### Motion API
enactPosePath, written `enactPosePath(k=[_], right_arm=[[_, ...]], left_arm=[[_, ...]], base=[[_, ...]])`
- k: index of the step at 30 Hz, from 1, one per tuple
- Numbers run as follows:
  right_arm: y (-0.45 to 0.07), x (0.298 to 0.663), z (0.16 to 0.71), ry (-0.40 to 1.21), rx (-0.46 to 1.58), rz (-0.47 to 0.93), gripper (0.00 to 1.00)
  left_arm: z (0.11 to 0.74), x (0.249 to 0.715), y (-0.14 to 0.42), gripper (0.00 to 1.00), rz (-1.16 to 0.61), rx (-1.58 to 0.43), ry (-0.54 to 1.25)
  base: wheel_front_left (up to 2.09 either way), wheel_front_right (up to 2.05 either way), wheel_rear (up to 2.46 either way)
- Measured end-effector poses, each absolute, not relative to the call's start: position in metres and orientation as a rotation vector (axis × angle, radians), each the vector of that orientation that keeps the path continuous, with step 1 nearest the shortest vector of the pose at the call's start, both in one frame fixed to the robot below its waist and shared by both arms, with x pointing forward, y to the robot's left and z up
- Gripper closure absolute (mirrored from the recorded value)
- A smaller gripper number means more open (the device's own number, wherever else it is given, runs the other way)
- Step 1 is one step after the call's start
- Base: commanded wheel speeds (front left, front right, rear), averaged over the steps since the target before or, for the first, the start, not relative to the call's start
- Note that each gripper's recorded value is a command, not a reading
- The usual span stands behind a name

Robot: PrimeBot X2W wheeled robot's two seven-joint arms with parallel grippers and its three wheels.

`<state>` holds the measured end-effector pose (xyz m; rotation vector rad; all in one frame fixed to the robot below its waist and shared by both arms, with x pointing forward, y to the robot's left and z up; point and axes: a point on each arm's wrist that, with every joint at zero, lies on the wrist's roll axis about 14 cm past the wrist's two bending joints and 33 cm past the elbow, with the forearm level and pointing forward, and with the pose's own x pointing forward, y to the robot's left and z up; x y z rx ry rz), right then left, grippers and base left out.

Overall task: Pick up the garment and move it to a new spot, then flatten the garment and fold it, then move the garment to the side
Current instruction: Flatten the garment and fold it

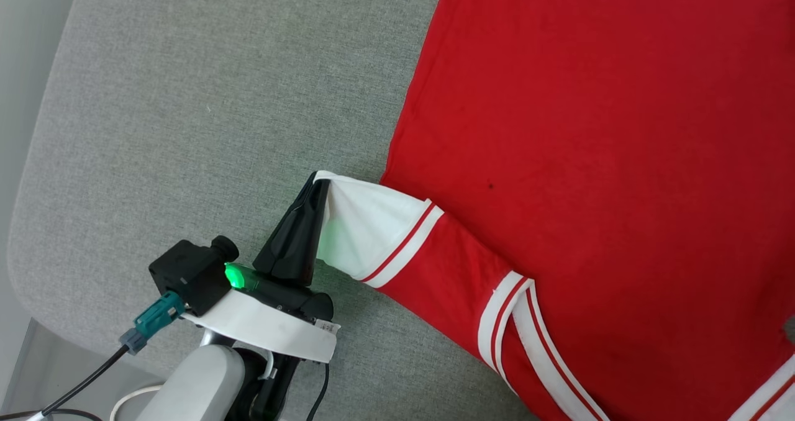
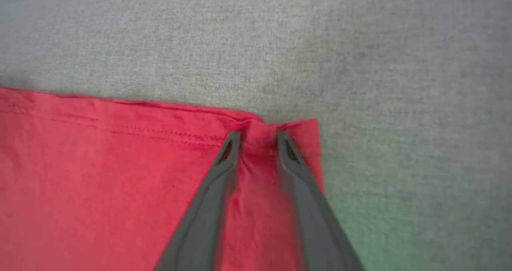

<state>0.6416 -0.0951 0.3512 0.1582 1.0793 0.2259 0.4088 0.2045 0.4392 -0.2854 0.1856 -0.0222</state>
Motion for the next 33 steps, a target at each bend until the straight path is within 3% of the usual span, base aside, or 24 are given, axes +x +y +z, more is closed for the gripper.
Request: enactPosePath(k=[12,18,24,33], right_arm=[[-0.103,0.624,0.407,0.949,-0.004,0.253,1.0],[-0.135,0.591,0.451,0.877,-0.092,0.244,1.0],[-0.176,0.523,0.465,0.884,-0.148,0.23,1.0],[-0.252,0.37,0.423,1.105,-0.104,0.125,1.0]], left_arm=[[0.447,0.384,0.214,1.0,0.021,-0.274,0.198],[0.453,0.354,0.226,1.0,0.084,-0.271,0.225],[0.459,0.326,0.232,1.0,0.125,-0.282,0.241],[0.452,0.305,0.222,1.0,0.102,-0.295,0.301]], base=[[0.0,0.0,0.0],[0.0,0.0,0.0],[0.0,0.0,0.0],[0.0,0.0,0.0]])
